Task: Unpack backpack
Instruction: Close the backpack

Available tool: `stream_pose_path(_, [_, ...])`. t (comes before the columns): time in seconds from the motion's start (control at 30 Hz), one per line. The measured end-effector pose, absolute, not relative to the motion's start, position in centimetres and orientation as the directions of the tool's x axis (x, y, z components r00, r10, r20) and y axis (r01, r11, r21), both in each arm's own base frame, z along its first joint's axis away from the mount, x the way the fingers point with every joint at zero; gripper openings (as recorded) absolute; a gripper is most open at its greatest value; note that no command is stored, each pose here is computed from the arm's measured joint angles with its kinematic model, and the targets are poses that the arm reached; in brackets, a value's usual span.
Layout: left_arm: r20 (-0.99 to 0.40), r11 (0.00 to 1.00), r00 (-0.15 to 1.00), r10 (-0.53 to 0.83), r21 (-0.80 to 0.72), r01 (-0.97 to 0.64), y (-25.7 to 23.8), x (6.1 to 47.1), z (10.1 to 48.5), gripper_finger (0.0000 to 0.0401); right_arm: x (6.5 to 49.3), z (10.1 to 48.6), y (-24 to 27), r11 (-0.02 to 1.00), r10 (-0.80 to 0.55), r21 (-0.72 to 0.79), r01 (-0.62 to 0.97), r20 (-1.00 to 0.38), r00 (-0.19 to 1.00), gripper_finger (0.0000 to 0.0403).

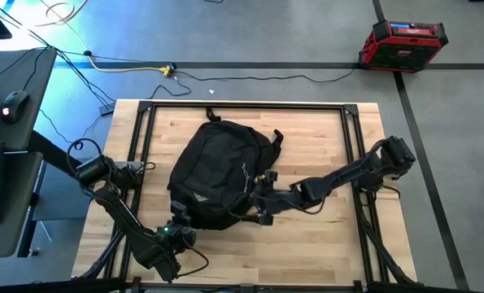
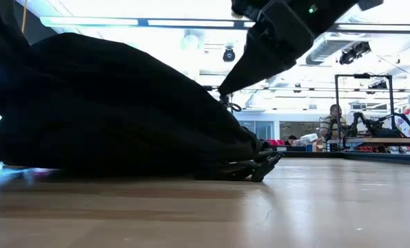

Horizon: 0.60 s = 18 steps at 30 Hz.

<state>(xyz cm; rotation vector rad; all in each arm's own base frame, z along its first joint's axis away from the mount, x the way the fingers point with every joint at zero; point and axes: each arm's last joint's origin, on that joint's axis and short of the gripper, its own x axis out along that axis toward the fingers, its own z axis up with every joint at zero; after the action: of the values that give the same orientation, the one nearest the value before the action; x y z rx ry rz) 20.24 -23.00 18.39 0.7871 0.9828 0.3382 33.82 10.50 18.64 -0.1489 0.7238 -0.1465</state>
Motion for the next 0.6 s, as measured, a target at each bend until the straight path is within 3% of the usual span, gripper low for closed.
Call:
stream_pose_path(0.1, [-0.612,0.683,0.532,0.585,0.726,0.084,-23.0,20.3,18.4,0.0000,34.0,18.4,9.6,0.988,-0.136,-0.150,0.045,-0.683,0.718,0.0214])
stream_pose_path(0.2, [-0.613,0.683,0.532,0.584,0.725,0.084,-23.0,20.3,18.4,0.0000,34.0,18.3,9.2,0.989,-0.124,-0.147,0.028,-0.701,0.702,0.0195])
stream_pose_path(0.33, [-0.613,0.684,0.532,0.584,0.724,0.084,-23.0,20.3,18.4,0.0000,33.9,18.1,9.1,0.989,-0.100,-0.146,-0.009,-0.719,0.688,0.0133])
stream_pose_path(0.5, [-0.614,0.685,0.531,0.584,0.724,0.084,-23.0,20.3,18.4,0.0000,33.9,18.1,9.1,0.989,-0.099,-0.147,-0.012,-0.721,0.686,0.0019])
stream_pose_path(0.6, [-0.627,0.693,0.527,0.573,0.714,0.097,-23.1,20.3,18.3,0.0000,33.7,18.0,8.9,0.983,-0.152,-0.181,0.026,-0.728,0.668,0.0007])
